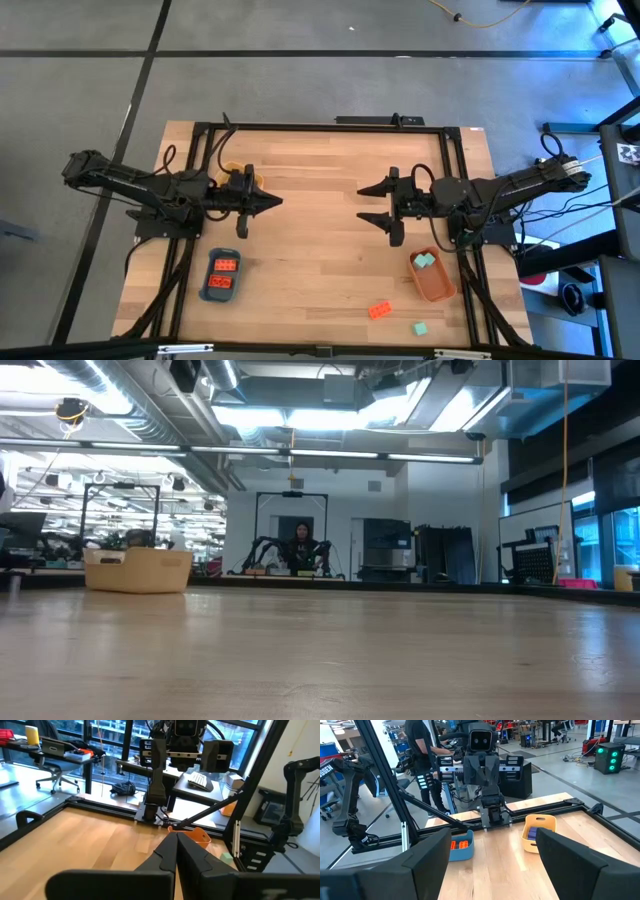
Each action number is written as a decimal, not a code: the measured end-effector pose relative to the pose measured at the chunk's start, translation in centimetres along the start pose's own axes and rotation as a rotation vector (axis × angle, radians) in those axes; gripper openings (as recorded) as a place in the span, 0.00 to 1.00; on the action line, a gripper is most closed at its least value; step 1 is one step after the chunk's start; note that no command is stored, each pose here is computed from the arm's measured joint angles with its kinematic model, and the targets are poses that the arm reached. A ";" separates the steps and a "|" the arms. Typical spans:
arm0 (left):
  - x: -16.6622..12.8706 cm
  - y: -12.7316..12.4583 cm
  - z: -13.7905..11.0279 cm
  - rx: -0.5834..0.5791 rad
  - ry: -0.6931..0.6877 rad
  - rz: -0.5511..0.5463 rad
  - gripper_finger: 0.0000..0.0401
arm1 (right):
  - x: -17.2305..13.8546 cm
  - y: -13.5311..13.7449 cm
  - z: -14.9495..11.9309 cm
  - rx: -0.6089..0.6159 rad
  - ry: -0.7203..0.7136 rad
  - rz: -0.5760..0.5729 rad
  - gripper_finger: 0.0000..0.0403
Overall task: Sort & place blocks by color
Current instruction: Put the orange game piece into the green bin
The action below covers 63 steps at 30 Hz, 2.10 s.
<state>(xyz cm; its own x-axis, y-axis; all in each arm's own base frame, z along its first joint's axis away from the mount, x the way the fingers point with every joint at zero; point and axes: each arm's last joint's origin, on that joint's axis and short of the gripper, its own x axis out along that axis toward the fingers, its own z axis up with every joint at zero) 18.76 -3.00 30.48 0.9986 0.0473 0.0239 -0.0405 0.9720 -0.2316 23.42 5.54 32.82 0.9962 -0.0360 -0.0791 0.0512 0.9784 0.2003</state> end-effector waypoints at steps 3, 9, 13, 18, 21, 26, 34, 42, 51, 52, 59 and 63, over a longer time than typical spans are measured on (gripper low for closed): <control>0.0 0.0 0.0 0.000 -0.001 0.003 0.00 | 0.0 0.0 0.0 0.000 0.000 0.000 0.73; 0.0 0.0 0.0 -0.005 -0.001 0.003 0.00 | 0.0 0.0 0.0 0.000 0.000 -0.001 0.73; 0.0 0.0 0.0 -0.005 -0.001 0.003 0.00 | 0.0 0.0 0.0 0.000 0.000 0.000 0.73; 0.0 0.0 0.0 -0.005 -0.001 0.004 0.00 | 0.0 0.0 0.0 0.031 0.000 0.000 0.73; 0.0 0.0 0.0 -0.005 -0.001 0.004 0.00 | 0.0 0.0 0.0 0.058 0.001 0.017 0.73; 0.0 0.0 0.0 -0.005 -0.001 0.004 0.00 | 0.1 0.9 1.0 0.057 0.008 0.052 0.73; 0.0 0.0 0.0 -0.006 -0.001 0.004 0.00 | 1.4 4.4 1.9 -0.020 0.317 0.118 0.73; 0.0 0.0 0.0 -0.007 -0.002 0.004 0.00 | 1.8 9.2 -1.2 0.039 0.699 0.277 0.73; 0.0 0.0 0.0 -0.008 -0.001 0.004 0.00 | 1.7 14.1 -9.3 -0.153 1.042 0.373 0.73; 0.0 0.0 0.0 -0.008 -0.002 0.004 0.00 | 1.8 14.5 -10.3 -0.172 1.067 0.374 0.73; 0.0 0.0 0.0 -0.008 -0.002 0.003 0.00 | 3.1 15.7 -16.2 -0.259 1.209 0.322 0.73; 0.0 0.0 0.0 -0.007 -0.002 0.004 0.00 | 3.8 15.6 -18.7 -0.298 1.270 0.292 0.73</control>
<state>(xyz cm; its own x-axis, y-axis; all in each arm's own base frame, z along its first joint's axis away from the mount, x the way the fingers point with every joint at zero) 18.75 -2.98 30.50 0.9984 0.0512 0.0246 -0.0438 0.9700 -0.2389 26.67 24.43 17.39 0.2044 0.2354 -0.9502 -0.3304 0.9303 0.1594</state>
